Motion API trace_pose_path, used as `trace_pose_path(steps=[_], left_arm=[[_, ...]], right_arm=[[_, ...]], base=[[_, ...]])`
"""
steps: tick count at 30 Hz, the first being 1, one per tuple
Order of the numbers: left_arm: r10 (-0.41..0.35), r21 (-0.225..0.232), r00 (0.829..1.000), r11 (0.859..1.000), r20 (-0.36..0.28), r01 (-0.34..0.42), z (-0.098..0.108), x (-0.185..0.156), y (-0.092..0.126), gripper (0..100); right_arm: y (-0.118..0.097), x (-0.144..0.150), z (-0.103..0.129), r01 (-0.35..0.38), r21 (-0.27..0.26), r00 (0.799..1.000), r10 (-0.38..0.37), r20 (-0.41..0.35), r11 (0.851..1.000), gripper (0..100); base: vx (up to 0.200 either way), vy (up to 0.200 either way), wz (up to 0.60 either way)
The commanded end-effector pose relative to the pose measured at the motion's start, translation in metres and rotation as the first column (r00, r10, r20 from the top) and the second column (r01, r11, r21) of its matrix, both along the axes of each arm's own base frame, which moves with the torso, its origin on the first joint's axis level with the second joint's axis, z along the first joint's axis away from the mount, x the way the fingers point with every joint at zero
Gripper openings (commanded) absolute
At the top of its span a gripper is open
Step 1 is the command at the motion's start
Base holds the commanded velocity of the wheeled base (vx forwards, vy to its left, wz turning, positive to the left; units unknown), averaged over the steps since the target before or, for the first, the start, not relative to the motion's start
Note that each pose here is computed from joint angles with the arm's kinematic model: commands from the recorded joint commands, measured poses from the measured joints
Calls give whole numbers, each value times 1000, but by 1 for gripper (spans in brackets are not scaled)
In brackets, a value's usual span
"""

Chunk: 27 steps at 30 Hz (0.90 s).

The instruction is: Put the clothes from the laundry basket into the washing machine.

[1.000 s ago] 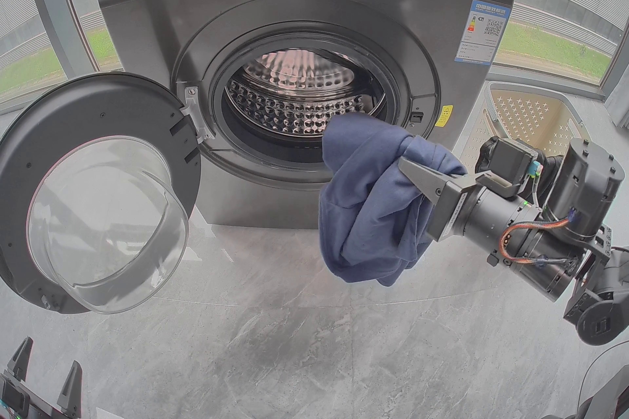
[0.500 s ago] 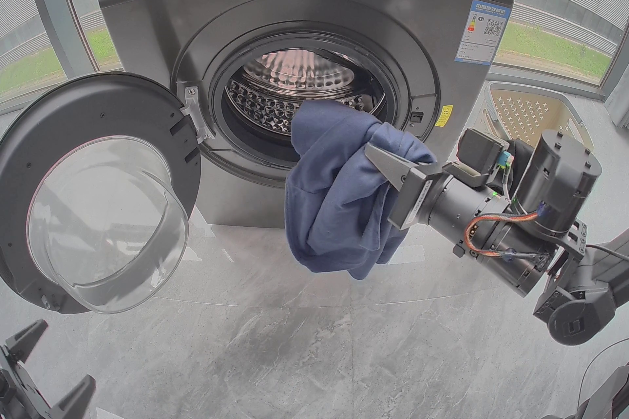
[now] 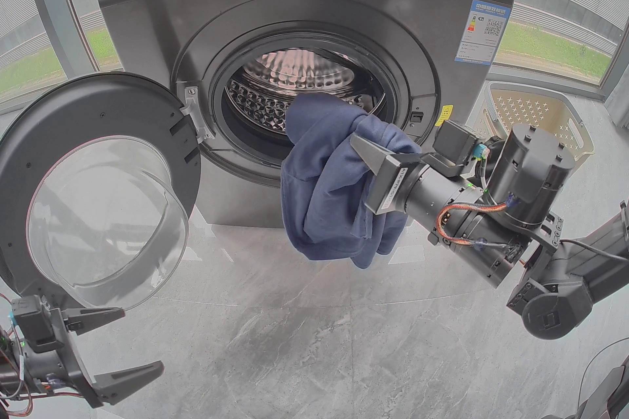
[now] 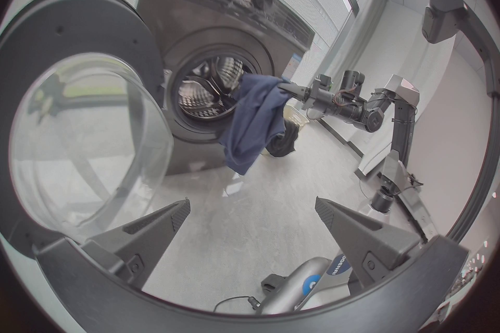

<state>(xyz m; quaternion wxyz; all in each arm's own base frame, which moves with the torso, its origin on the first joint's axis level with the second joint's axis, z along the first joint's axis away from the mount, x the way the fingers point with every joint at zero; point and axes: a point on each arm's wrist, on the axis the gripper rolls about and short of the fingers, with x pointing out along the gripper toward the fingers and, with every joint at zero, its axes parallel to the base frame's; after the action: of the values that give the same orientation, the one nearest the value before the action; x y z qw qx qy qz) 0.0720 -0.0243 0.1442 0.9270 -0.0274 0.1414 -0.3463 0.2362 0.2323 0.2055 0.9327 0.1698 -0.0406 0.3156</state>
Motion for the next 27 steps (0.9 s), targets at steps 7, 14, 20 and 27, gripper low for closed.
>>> trace_pose_path(steps=[7, 14, 20, 27], left_arm=[[-110, 9, 982, 994, -151, 112, -20, 86, -48, 100], [-155, 6, 976, 987, -152, 158, -28, 111, -73, 100], [-153, -29, 970, 988, -187, 150, -29, 135, -85, 100], [-155, -36, 968, 988, -195, 151, -33, 159, -96, 100]], right_arm=[[0, -2, 5, 1, 14, 1000, -1, 11, 1000, 0], [1, -4, 9, -10, 39, 999, 9, 36, 999, 0], [1, -5, 10, -18, 51, 999, 16, 50, 999, 0], [1, -8, 13, -22, 65, 998, 18, 64, 998, 0]], base=[[0, 0, 0], [0, 0, 0], [0, 0, 0], [0, 0, 0]])
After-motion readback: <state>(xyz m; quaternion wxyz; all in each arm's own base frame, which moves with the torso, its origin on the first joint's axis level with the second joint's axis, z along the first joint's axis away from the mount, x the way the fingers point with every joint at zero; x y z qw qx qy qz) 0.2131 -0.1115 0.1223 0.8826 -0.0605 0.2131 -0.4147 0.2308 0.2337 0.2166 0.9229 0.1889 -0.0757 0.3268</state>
